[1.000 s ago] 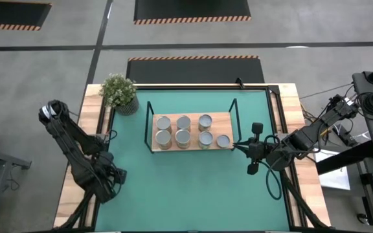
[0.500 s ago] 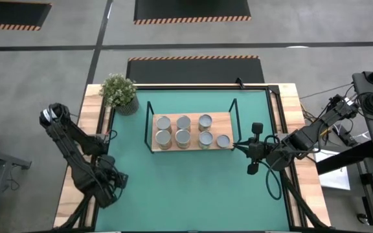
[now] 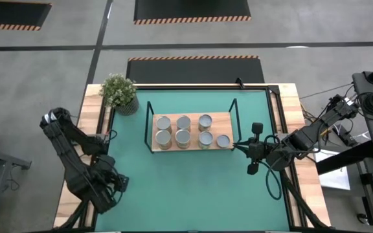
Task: Pick and place cans onto a shelf
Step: Put the canned peas on the shelf
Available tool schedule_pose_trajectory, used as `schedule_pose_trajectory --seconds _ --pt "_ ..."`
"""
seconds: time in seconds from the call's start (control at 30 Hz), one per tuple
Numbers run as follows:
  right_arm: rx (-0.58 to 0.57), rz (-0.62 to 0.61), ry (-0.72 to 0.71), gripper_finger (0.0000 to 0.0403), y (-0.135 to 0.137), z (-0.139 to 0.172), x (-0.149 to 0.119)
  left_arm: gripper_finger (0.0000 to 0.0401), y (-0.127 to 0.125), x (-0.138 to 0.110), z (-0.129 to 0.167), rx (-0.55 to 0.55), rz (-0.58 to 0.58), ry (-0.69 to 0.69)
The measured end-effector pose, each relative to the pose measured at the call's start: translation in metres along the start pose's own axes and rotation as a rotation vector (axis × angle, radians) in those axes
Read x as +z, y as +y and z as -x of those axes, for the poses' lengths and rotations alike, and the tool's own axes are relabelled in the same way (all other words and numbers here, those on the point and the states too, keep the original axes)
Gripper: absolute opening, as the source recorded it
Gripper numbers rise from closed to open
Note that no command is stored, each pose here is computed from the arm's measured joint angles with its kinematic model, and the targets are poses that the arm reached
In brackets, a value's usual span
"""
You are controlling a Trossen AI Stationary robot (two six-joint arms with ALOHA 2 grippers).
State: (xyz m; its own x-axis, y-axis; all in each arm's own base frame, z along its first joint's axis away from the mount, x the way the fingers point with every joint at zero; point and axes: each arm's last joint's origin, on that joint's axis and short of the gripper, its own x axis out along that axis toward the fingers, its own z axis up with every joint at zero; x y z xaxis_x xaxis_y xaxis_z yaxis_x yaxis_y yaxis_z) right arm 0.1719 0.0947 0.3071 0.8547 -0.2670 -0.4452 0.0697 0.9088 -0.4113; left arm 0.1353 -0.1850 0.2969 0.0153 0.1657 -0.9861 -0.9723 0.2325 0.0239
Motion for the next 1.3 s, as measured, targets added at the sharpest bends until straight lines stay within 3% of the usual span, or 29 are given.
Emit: schedule_pose_trajectory --seconds 0.1,0.43,0.73,1.0,1.3 --pt "0.0 0.002 0.0 0.0012 0.0 0.0 0.0 0.0308 -0.011 0.004 0.011 -0.07 -0.006 -0.031" --pt "0.0 0.013 -0.002 0.0012 0.0 0.0 0.0 0.0309 -0.056 0.034 0.056 -0.315 -0.188 -0.245" --pt "0.0 0.015 -0.002 0.0012 0.0 0.0 0.0 0.0309 -0.088 0.071 0.102 -0.419 -0.373 -0.43" --pt "0.0 0.015 -0.002 0.0012 0.0 0.0 0.0 0.0309 -0.1 0.118 0.132 -0.394 -0.479 -0.651" --pt "0.0 0.019 -0.002 0.0012 0.0 0.0 0.0 0.031 -0.102 0.197 0.132 -0.179 -0.54 -0.753"
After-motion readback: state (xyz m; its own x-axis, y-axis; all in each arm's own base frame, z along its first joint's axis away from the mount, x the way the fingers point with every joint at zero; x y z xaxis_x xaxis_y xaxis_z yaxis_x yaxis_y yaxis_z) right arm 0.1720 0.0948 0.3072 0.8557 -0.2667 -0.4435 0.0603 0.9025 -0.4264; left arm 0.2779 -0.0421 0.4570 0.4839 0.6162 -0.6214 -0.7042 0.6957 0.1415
